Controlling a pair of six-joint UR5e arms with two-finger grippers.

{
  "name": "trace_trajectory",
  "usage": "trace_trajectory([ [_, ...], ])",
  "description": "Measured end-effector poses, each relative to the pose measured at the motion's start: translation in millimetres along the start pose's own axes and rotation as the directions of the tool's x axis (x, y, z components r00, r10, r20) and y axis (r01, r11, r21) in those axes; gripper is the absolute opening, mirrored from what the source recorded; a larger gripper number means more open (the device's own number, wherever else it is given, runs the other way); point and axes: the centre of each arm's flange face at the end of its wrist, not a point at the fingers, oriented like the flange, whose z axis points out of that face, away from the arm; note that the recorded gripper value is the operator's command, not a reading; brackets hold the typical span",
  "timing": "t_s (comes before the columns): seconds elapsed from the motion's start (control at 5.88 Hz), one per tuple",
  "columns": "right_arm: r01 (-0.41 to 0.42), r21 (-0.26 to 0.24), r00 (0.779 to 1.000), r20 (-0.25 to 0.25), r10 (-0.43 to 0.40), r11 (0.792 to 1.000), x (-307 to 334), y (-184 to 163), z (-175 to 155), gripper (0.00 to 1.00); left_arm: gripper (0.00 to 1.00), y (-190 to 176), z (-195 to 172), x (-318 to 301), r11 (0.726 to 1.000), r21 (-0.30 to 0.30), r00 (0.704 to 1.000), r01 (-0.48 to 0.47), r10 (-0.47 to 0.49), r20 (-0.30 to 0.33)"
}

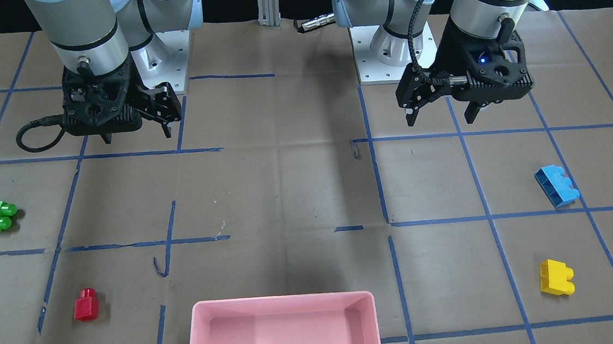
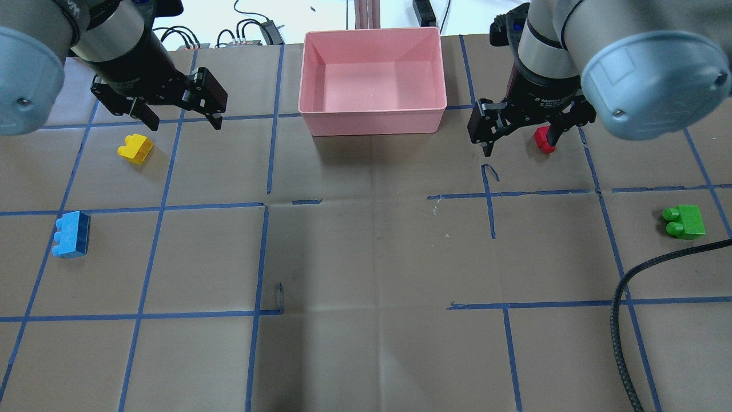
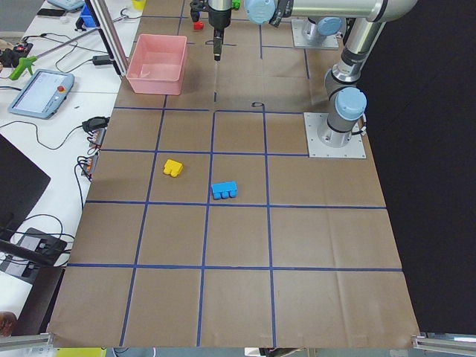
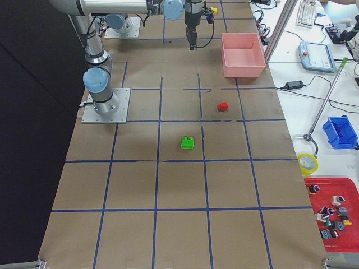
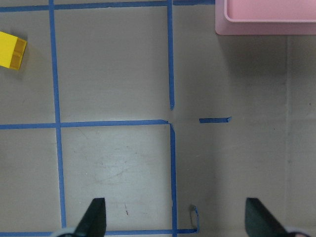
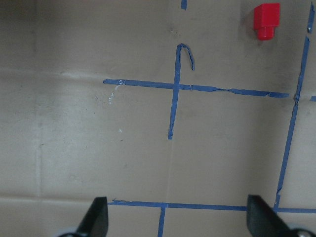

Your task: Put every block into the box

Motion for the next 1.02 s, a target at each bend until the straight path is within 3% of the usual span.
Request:
trace_trajectory([
  [1.02, 0.0, 0.015, 1.0, -0.003, 0.0, 1.0, 2.0, -0.3, -2.6, 1.0, 1.0, 2.1, 1.7, 0.1, 1.0, -0.007, 1.0, -0.007, 0.007, 0.0],
])
